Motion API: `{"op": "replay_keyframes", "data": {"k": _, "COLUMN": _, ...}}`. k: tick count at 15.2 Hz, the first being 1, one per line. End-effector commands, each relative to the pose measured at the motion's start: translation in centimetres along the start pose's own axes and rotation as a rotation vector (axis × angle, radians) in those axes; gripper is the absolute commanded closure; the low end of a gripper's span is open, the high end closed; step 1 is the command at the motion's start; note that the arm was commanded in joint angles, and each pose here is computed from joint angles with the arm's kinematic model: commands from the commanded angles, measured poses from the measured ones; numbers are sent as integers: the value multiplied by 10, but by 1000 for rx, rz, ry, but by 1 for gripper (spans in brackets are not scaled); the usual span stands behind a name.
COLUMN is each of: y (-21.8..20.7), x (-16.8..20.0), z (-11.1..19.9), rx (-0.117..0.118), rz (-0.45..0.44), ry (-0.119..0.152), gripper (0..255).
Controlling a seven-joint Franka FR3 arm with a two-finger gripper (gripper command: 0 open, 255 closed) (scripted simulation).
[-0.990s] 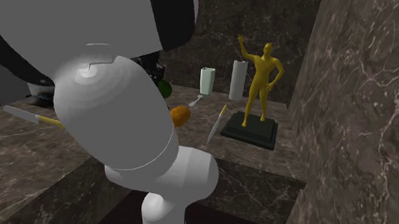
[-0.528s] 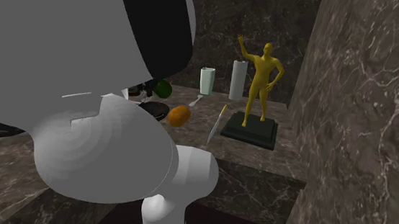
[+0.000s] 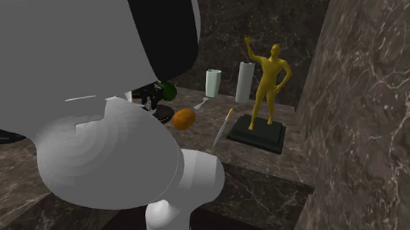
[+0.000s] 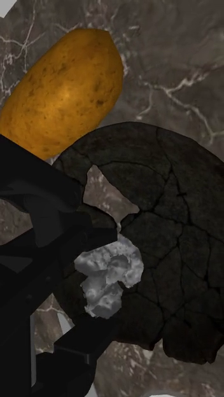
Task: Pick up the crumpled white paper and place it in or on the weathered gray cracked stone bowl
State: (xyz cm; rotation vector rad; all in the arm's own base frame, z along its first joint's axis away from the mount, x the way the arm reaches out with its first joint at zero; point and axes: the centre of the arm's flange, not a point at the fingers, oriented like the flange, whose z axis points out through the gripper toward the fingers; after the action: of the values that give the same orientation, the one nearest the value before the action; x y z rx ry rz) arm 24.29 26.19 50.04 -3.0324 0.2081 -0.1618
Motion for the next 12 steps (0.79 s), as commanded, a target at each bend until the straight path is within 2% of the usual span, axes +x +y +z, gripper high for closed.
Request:
{"op": "replay_keyframes", "data": {"k": 1, "y": 0, "x": 0, "z": 1, "rx": 0, "rz": 0, "ry": 0, "gripper": 255}}
{"op": "replay_keyframes", "data": {"k": 6, "y": 0, "x": 0, "z": 1, "rx": 0, "rz": 0, "ry": 0, "gripper": 255}}
{"op": "replay_keyframes", "data": {"k": 7, "y": 0, "x": 0, "z": 1, "rx": 0, "rz": 0, "ry": 0, "gripper": 0}}
{"op": "replay_keyframes", "data": {"k": 12, "y": 0, "x": 0, "z": 1, "rx": 0, "rz": 0, "ry": 0, "gripper": 0}}
